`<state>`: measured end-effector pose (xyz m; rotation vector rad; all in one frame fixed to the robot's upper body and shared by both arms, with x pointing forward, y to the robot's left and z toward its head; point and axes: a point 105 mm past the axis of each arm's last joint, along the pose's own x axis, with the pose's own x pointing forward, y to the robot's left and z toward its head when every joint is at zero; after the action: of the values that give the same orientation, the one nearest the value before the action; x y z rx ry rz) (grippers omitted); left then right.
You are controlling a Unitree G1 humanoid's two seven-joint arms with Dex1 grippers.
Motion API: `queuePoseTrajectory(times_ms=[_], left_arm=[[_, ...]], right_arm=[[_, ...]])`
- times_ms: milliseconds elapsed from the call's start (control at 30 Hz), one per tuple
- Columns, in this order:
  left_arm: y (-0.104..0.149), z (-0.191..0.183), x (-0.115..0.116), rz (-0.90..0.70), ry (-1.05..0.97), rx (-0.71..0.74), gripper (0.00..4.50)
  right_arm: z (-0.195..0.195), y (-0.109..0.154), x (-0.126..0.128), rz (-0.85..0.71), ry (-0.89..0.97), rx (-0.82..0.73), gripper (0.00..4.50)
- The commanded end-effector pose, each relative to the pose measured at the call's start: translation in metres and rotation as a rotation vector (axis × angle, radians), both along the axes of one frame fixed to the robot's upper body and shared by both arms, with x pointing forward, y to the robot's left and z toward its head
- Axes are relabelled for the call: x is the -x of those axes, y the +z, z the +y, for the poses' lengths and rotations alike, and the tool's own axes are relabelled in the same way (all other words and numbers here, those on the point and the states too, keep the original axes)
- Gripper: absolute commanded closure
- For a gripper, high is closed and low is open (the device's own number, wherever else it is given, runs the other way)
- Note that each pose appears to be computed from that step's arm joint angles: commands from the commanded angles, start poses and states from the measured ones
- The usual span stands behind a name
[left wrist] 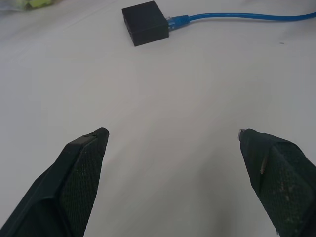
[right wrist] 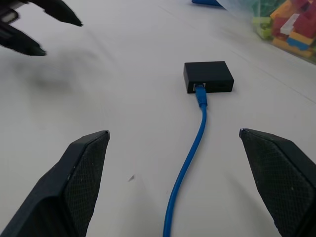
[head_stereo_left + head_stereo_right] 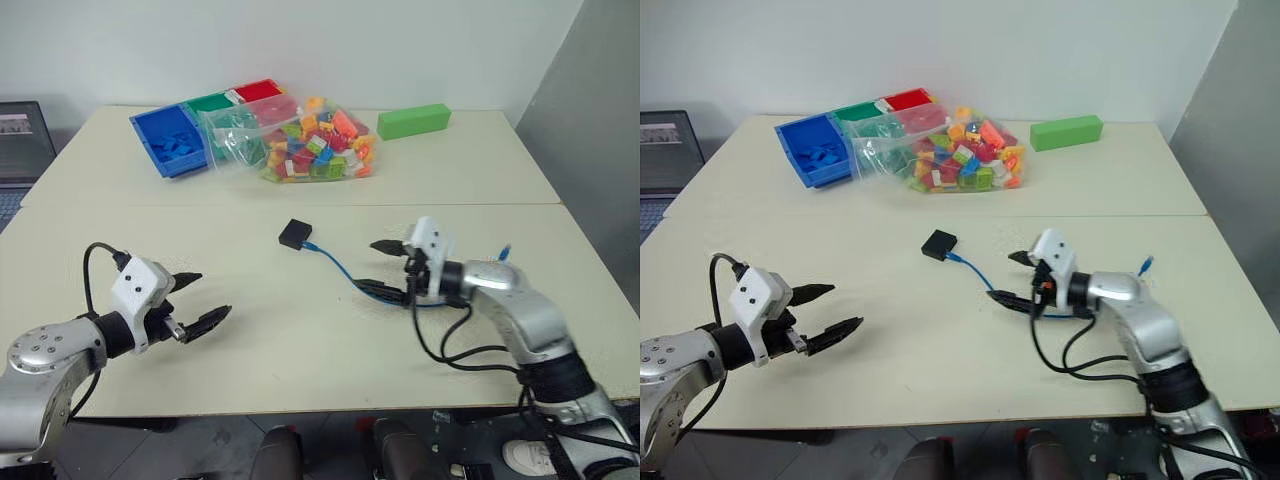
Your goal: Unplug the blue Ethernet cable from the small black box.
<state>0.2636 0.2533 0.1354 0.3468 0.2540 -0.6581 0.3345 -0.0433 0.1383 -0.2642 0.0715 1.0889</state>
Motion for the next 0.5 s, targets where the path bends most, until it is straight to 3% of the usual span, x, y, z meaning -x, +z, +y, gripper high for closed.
queuePoseTrajectory(times_ms=[33, 233, 467, 500], left_arm=[[0.013, 0.0, 0.0, -0.046, -0.039, -0.002, 0.0], [0.02, -0.002, -0.001, -0.06, -0.064, -0.014, 0.0], [0.02, -0.003, 0.001, -0.069, -0.064, -0.02, 0.0], [0.02, -0.003, 0.001, -0.07, -0.062, -0.02, 0.0]], right_arm=[[0.021, 0.0, -0.017, -0.078, -0.03, 0.024, 0.04], [0.069, -0.019, -0.046, -0.07, -0.023, 0.073, 0.04], [0.083, -0.03, -0.065, -0.019, -0.068, 0.091, 0.04], [0.082, -0.03, -0.067, -0.016, -0.08, 0.089, 0.2]])
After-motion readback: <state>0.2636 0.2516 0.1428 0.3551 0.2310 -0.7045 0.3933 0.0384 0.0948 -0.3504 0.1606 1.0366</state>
